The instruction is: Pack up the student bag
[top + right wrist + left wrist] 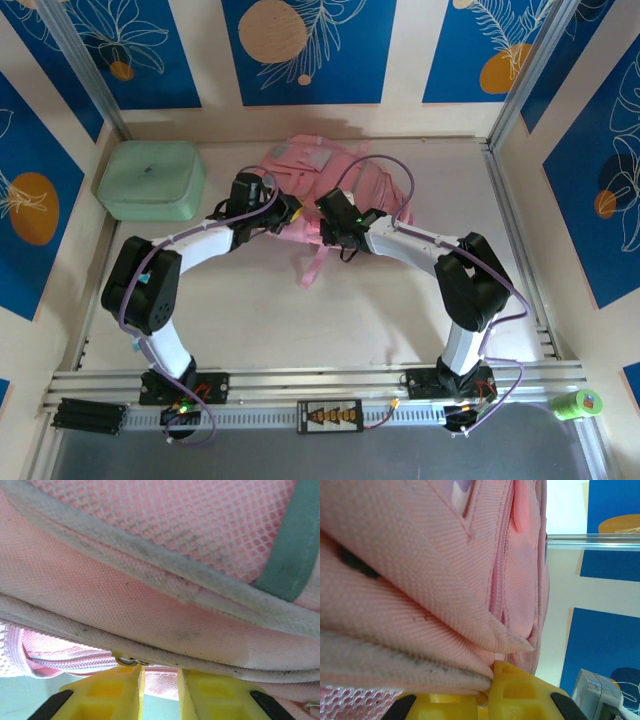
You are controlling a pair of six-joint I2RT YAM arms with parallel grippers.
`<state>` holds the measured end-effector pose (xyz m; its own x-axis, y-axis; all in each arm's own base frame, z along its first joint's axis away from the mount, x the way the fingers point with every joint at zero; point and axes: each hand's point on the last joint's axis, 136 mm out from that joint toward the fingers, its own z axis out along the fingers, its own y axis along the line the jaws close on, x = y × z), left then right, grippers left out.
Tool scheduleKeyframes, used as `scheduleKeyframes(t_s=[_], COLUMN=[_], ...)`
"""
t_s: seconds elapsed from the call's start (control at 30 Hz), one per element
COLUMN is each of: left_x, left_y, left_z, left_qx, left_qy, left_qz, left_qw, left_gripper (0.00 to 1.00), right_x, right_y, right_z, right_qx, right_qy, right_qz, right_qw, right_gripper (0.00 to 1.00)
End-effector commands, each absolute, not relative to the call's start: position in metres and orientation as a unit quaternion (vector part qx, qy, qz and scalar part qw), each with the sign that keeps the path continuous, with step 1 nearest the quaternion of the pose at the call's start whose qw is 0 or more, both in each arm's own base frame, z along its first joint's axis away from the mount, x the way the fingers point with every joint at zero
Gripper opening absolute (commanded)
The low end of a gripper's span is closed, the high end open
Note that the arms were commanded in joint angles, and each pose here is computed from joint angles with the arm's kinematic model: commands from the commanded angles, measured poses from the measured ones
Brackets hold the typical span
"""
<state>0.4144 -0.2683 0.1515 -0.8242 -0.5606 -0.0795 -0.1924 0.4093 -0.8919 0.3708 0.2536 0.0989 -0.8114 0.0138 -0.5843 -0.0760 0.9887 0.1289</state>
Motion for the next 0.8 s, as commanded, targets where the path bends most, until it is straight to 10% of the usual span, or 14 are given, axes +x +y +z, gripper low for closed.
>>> scheduleKeyframes(t_s=[0.0, 0.77], left_x=[0.420, 0.445], left_y=[-0.277, -0.262], left_z=[0.184, 0.161], left_qx=[-0.202, -0.222], left_qy=[0.795, 0.796], left_qz=[-0.533, -0.517], left_qw=[0.206, 0.222], left_gripper=[0.00, 0.02], right_x=[0.404, 0.349], right_y=[0.255, 0.170], right_z=[0.134, 0.117], right_qx=[0.017, 0.073], right_qy=[0.923, 0.943], right_qz=[0.074, 0.047], right_qw=[0.378, 0.321], right_gripper=[0.21, 0.25])
